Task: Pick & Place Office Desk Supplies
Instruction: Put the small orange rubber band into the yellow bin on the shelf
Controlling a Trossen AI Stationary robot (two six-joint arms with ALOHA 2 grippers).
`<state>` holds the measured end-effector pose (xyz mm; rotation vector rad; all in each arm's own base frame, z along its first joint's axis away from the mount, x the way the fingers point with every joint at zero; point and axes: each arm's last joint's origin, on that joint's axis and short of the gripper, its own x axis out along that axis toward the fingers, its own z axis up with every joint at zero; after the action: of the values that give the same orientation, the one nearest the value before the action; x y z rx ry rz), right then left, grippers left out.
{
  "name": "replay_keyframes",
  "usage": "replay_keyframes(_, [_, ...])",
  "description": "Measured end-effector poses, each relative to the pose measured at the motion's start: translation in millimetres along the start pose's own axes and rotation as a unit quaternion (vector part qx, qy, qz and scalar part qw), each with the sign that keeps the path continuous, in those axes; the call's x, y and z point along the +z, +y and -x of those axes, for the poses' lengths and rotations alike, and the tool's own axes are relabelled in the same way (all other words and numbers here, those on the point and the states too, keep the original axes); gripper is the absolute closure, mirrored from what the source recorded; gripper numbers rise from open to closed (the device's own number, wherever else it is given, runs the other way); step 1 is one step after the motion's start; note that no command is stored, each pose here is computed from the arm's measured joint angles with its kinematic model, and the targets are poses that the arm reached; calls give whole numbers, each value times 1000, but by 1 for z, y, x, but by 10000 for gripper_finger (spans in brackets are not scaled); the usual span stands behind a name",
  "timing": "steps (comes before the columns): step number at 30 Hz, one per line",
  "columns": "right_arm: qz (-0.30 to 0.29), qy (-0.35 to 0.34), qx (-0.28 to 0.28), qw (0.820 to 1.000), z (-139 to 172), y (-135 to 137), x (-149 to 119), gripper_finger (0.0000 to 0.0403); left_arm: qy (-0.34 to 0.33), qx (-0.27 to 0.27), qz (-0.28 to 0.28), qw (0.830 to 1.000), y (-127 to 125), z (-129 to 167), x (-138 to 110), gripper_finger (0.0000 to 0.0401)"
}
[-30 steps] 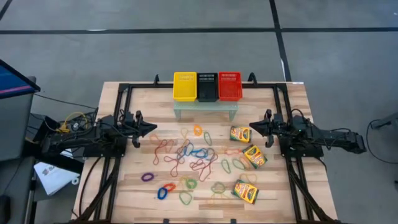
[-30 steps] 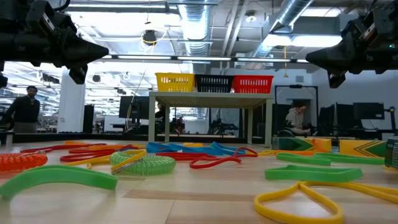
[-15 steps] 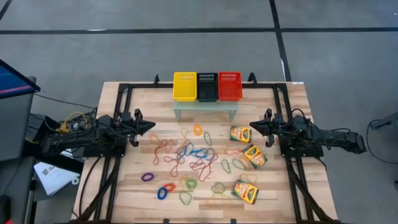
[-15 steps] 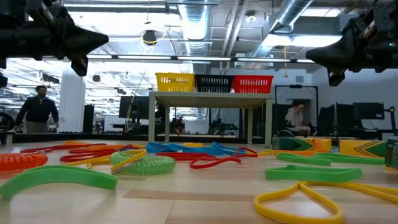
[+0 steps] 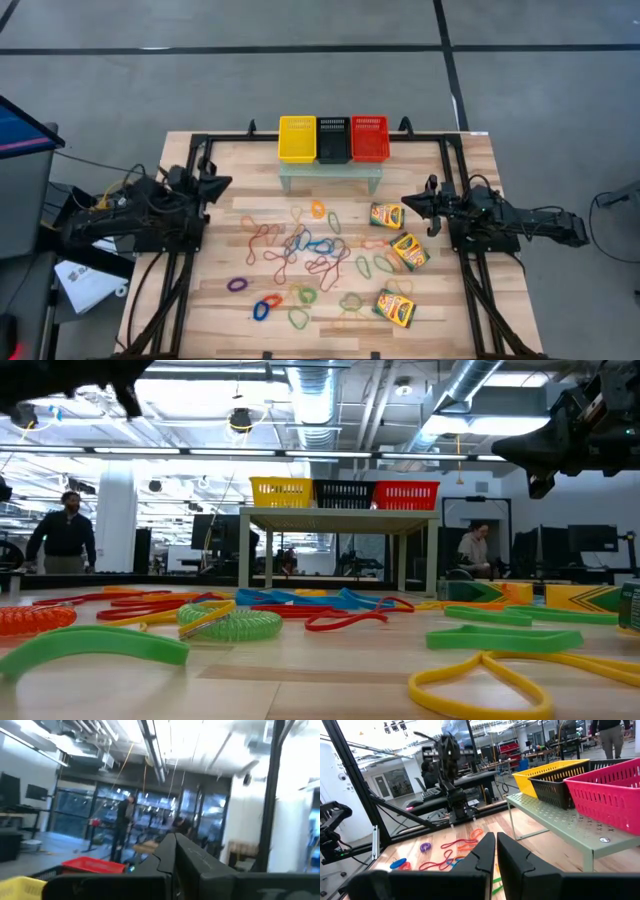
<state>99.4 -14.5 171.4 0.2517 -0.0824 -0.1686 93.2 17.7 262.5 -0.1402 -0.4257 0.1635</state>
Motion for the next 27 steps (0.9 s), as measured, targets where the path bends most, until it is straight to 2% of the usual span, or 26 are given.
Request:
replay_keyframes(4, [0,0,0,1000,0,0,0,386,95,24,-24,995,-3,-24,19,401])
replay_keyframes(6, [0,0,0,1000,0,0,0,386,178,51,-29,982,-4,-36,23,401])
replay_keyframes(8, [0,0,0,1000,0,0,0,386,273,87,-40,957,-2,-46,22,401])
replay_keyframes(10, [0,0,0,1000,0,0,0,386,363,117,-54,923,0,-54,18,401])
replay_keyframes(13, [0,2,-1,1000,0,0,0,386,456,150,-63,875,3,-64,5,401])
replay_keyframes(15, [0,2,0,1000,0,0,0,386,494,156,-66,853,5,-68,-7,399])
replay_keyframes(20, [0,2,0,1000,0,0,0,386,555,149,-68,816,8,-75,-29,367])
replay_keyframes(27, [0,2,0,1000,0,0,0,386,601,154,-64,782,9,-72,-40,255])
